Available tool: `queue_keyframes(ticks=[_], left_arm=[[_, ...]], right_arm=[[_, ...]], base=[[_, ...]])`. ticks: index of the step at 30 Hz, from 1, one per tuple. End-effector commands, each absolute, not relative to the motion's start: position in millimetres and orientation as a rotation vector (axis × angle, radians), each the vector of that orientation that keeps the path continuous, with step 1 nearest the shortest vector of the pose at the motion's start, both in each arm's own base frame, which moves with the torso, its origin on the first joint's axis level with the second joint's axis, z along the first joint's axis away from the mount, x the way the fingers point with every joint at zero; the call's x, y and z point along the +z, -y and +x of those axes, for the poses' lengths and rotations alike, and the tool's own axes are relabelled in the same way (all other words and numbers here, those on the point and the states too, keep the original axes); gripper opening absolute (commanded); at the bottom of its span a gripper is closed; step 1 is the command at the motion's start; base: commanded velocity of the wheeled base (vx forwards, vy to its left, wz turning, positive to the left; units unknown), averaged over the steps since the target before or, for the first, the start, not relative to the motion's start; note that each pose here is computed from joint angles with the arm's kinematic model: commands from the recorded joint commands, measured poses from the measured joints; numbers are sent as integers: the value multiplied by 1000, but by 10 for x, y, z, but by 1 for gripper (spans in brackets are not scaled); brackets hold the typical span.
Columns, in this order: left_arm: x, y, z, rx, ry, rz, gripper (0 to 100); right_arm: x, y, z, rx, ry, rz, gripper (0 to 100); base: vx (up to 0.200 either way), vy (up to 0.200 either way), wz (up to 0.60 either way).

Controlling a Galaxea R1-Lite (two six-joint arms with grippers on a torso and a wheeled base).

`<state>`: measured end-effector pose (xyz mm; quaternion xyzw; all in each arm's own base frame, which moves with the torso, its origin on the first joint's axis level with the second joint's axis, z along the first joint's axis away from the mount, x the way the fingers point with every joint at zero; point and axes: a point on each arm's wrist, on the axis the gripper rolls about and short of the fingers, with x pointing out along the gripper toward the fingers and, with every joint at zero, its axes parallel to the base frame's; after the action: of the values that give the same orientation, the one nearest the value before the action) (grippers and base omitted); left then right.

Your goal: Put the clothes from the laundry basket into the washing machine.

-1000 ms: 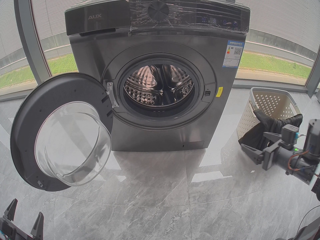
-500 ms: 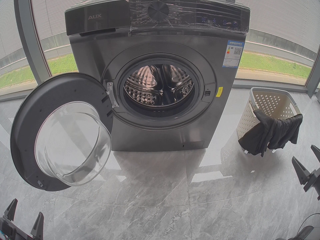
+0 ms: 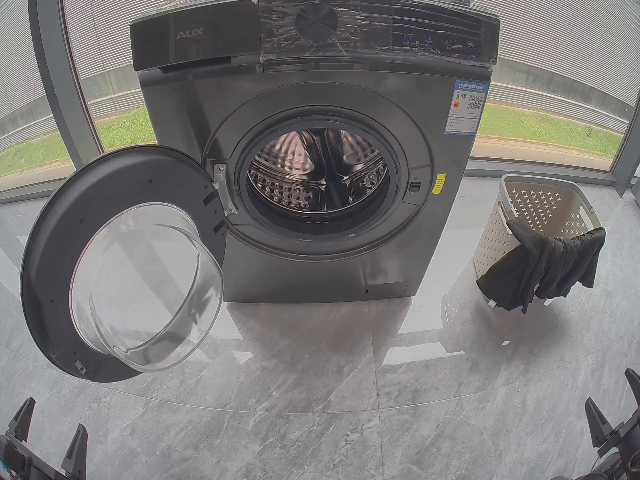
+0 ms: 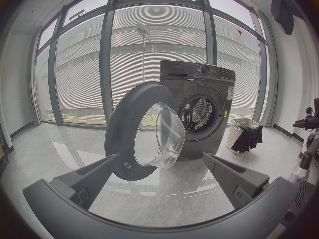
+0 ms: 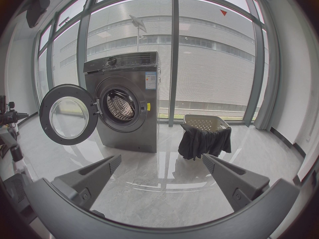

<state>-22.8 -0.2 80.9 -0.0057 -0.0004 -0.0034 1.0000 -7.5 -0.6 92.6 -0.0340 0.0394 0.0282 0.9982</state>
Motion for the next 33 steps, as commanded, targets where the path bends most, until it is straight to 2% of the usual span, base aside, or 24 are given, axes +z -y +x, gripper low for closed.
queue_keyframes(ticks=[1,12,24,33], left_arm=[[756,2,-228,-6,1,-12,100],[756,2,-228,-6,1,-14,100],[761,2,-228,-5,1,-15,100],[755,1,-228,-2,0,-12,100]], right_arm=[[775,-2,-228,13,20,-31,100],[761,0,-227,5,5,0,100],[761,0,-227,5,5,0,100],[761,0,-227,5,5,0,100]], base=[[0,0,0],[0,0,0],[200,0,0],[0,0,0]])
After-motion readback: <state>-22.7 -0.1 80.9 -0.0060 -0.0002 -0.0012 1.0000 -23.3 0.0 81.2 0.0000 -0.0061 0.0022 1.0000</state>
